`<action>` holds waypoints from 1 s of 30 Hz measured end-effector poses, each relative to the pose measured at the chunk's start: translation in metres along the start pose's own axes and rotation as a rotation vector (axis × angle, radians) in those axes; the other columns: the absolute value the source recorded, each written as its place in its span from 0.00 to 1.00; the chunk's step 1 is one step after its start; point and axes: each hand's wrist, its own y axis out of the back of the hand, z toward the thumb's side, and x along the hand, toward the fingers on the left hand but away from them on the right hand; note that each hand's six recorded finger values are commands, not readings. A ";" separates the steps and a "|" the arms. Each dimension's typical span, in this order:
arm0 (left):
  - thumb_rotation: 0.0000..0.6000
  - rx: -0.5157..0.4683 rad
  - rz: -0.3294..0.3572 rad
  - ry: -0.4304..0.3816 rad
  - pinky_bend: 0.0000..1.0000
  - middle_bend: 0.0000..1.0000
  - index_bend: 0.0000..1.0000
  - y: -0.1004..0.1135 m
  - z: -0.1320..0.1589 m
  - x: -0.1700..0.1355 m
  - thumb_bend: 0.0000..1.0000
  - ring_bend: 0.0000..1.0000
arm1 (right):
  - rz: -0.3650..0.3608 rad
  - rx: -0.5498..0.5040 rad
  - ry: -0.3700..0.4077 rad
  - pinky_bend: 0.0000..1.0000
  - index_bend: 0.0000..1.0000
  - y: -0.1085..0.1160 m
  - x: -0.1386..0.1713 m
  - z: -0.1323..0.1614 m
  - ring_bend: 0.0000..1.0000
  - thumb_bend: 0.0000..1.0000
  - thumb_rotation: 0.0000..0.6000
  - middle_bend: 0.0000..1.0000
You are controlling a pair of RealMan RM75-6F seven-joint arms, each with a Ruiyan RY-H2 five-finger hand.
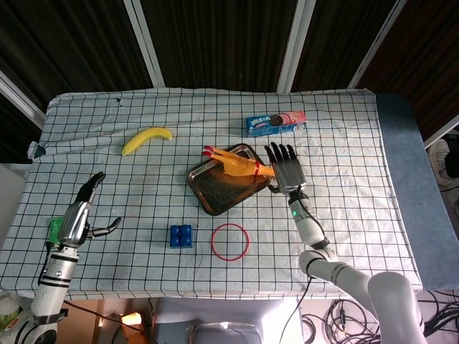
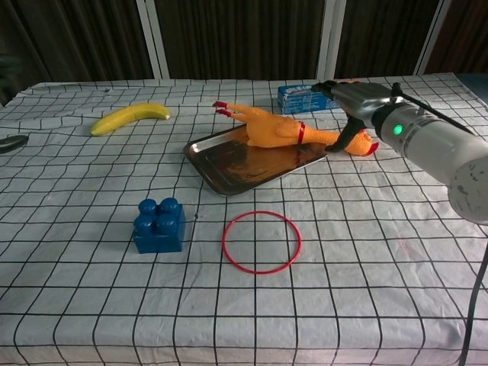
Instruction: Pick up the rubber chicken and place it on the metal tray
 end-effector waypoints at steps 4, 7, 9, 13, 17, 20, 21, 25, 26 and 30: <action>1.00 0.007 0.012 -0.014 0.00 0.00 0.00 0.005 0.002 -0.005 0.31 0.00 | -0.019 -0.001 0.026 0.00 0.00 0.012 0.006 -0.001 0.00 0.10 1.00 0.00; 1.00 0.055 0.018 -0.026 0.00 0.00 0.00 0.011 0.001 -0.013 0.33 0.00 | -0.040 -0.014 0.053 0.00 0.00 0.024 0.017 -0.004 0.00 0.11 1.00 0.00; 1.00 0.110 0.010 -0.017 0.00 0.00 0.00 0.016 -0.003 -0.020 0.33 0.00 | -0.055 -0.022 0.069 0.00 0.00 0.031 0.027 -0.008 0.00 0.11 1.00 0.00; 1.00 0.300 -0.020 0.047 0.00 0.00 0.00 0.028 -0.020 -0.044 0.34 0.00 | -0.091 -0.030 0.092 0.00 0.00 0.051 0.066 -0.028 0.00 0.11 1.00 0.00; 1.00 0.507 -0.017 0.147 0.00 0.00 0.00 0.041 -0.037 -0.076 0.34 0.00 | -0.088 0.009 0.044 0.00 0.00 0.067 0.125 -0.072 0.00 0.11 1.00 0.00; 1.00 0.643 0.026 0.218 0.00 0.00 0.00 0.053 -0.047 -0.107 0.34 0.00 | -0.055 0.070 -0.072 0.00 0.00 0.073 0.187 -0.123 0.00 0.11 1.00 0.00; 1.00 0.671 0.039 0.227 0.00 0.00 0.00 0.056 -0.048 -0.113 0.34 0.00 | -0.049 0.088 -0.115 0.00 0.00 0.075 0.207 -0.139 0.00 0.11 1.00 0.00; 1.00 0.699 0.062 0.255 0.00 0.00 0.00 0.060 -0.055 -0.142 0.35 0.00 | -0.069 0.123 -0.275 0.00 0.00 0.078 0.285 -0.186 0.00 0.11 1.00 0.00; 1.00 0.689 0.068 0.254 0.00 0.00 0.00 0.060 -0.056 -0.148 0.35 0.00 | -0.086 0.118 -0.293 0.00 0.00 0.079 0.296 -0.191 0.00 0.11 1.00 0.00; 1.00 0.648 0.084 0.232 0.00 0.00 0.00 0.059 -0.054 -0.164 0.35 0.00 | -0.133 0.117 -0.313 0.00 0.00 0.081 0.325 -0.203 0.00 0.11 1.00 0.00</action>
